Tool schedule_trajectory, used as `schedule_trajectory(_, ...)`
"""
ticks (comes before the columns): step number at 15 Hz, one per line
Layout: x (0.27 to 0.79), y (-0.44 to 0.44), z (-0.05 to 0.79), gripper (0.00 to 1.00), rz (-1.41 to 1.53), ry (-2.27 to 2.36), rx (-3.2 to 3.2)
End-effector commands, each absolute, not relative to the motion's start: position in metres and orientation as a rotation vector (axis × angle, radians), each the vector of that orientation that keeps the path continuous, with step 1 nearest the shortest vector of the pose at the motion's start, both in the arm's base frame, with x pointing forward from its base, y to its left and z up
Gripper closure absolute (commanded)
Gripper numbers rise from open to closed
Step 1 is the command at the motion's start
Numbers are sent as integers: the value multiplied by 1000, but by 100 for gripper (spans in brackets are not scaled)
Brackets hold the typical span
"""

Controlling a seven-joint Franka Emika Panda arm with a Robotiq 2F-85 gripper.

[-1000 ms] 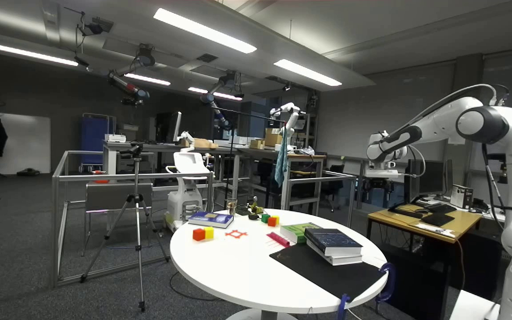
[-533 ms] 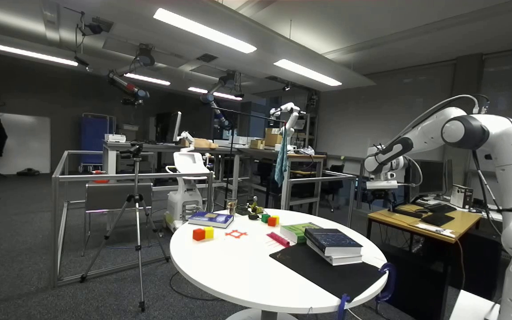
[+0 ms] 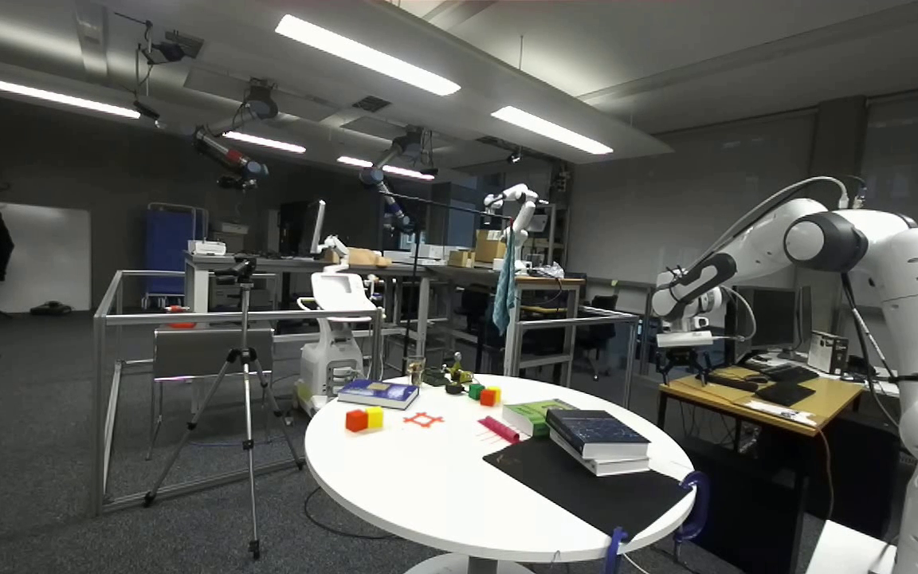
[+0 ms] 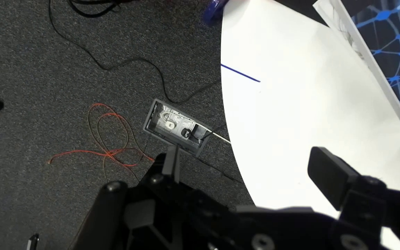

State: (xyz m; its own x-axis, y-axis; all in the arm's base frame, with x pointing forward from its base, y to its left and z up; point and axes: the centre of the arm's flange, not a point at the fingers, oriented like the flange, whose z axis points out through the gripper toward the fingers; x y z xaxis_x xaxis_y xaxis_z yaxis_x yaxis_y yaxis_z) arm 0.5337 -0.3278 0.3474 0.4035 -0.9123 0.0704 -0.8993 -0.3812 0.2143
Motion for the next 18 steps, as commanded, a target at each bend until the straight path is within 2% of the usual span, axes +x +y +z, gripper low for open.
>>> schedule_trajectory(1,534,-328,347,0,-87,-1603,2442)
schedule_trajectory(4,536,-325,345,0,-77,-1636,2420)
schedule_trajectory(18,630,-324,253,0,-70,-2534,1719)
